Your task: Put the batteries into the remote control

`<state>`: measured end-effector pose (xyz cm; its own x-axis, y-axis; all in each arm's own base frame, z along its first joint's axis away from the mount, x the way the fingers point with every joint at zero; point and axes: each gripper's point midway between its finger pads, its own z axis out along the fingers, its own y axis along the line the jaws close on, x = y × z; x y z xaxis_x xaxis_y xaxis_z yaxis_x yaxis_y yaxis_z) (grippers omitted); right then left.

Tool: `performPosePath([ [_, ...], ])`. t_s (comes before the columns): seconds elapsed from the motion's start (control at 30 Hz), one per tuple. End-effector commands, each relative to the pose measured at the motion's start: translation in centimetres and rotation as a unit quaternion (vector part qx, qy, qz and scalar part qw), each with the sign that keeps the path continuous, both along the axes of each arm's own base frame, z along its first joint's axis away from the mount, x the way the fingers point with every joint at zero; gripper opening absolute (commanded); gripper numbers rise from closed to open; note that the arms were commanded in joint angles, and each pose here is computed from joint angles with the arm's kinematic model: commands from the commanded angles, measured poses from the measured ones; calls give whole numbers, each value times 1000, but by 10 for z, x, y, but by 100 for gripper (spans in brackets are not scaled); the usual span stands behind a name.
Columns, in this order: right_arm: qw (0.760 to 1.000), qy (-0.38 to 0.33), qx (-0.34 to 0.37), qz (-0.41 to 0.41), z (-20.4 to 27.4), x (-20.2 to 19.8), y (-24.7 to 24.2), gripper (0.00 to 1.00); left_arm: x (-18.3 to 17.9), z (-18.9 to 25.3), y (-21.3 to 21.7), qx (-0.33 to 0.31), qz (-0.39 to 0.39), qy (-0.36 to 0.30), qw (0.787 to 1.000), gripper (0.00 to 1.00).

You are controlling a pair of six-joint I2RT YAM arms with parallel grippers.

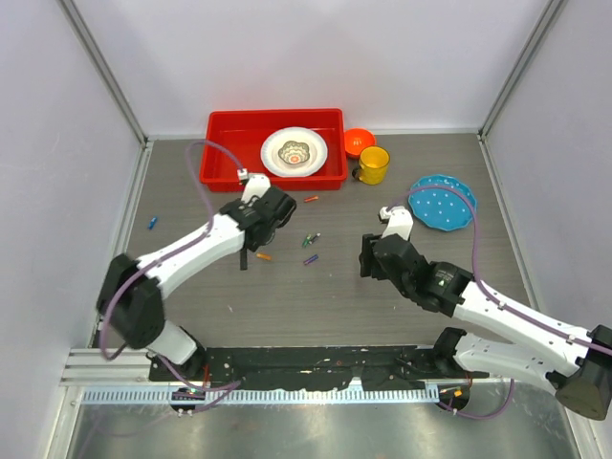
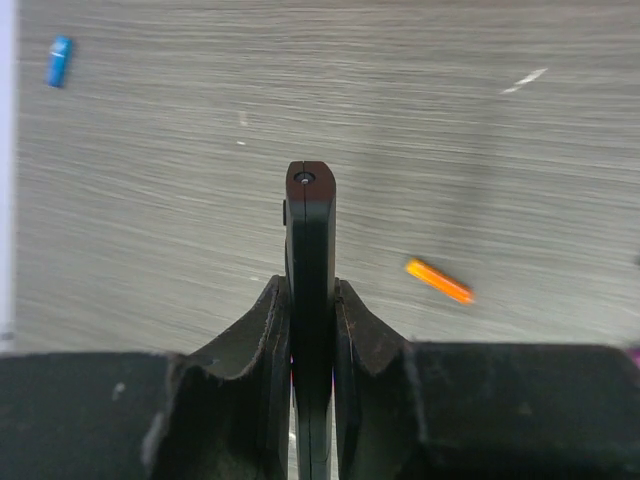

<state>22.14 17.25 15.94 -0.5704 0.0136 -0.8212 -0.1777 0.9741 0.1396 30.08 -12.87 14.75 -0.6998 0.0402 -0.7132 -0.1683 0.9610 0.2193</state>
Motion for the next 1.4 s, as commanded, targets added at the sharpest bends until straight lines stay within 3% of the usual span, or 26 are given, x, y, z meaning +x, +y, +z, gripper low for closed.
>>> performPosePath([
  [0.0, 999, -20, 34, 1, 10, 1, 5, 62, 11, -2, 40, 195, 22, 61, 979, 0],
  [0.23, 999, -25, 45, 12, 14, -5, 3, 63, 41, -41, 35, 225, 20, 116, 967, 0],
  [0.6, 998, -27, 57, 21, 14, -10, 1, 64, 52, -88, 30, 172, 28, 146, 974, 6],
  [1.1, 998, -22, 55, 18, 12, -13, -2, 64, 46, -126, 16, 125, 21, 164, 978, 37],
  [1.37, 998, -17, 50, 17, 10, -12, -1, 64, 48, -103, 14, 105, 22, 135, 985, 53],
])
